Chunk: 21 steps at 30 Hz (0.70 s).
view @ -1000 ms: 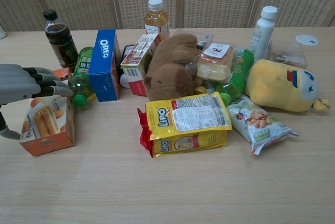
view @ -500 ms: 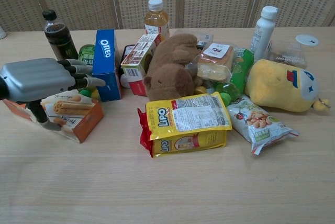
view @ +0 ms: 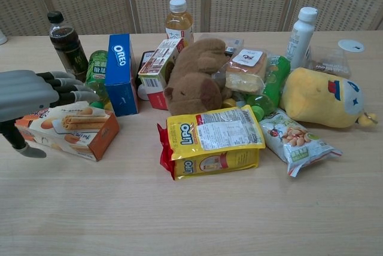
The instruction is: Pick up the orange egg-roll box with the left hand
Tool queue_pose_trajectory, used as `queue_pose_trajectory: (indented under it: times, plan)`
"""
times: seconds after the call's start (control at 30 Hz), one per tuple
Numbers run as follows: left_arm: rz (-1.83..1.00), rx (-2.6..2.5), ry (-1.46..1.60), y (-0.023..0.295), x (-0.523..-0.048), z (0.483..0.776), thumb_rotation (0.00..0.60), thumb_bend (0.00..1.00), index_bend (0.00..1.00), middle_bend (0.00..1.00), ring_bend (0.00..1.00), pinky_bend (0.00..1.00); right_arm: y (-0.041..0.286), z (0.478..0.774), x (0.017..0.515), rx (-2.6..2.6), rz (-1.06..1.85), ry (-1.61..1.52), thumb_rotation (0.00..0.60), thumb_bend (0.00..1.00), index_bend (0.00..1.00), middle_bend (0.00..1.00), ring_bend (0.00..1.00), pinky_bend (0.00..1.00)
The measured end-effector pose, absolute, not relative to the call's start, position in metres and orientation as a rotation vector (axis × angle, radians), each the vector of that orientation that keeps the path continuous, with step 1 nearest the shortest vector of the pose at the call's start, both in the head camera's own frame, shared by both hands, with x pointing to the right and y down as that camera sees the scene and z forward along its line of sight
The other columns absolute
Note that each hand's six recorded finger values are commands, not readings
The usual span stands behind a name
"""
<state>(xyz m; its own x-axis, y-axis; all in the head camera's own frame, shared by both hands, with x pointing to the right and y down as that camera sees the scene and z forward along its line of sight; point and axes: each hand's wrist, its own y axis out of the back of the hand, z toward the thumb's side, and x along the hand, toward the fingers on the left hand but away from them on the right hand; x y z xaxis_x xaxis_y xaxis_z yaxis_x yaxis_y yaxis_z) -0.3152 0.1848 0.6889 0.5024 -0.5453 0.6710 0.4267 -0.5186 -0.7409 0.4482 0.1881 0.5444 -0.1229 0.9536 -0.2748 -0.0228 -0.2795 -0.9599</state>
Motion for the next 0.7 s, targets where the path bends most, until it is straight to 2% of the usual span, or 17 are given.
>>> queue_pose_trajectory:
  times: [0.33, 0.7]
  plan:
    - [-1.283, -1.743, 0.111, 0.193, -0.334, 0.7, 0.515, 0.12, 0.0, 0.0, 0.0, 0.0, 0.188, 0.542, 0.444, -1.325, 1.521, -1.12, 0.352, 0.0, 0.0, 0.01, 0.0, 0.0]
    - [-1.336, -1.72, 0.19, 0.185, -0.349, 0.711, 0.515, 0.11, 0.0, 0.0, 0.0, 0.0, 0.186, 0.545, 0.439, -1.335, 1.53, -1.109, 0.355, 0.0, 0.0, 0.02, 0.03, 0.0]
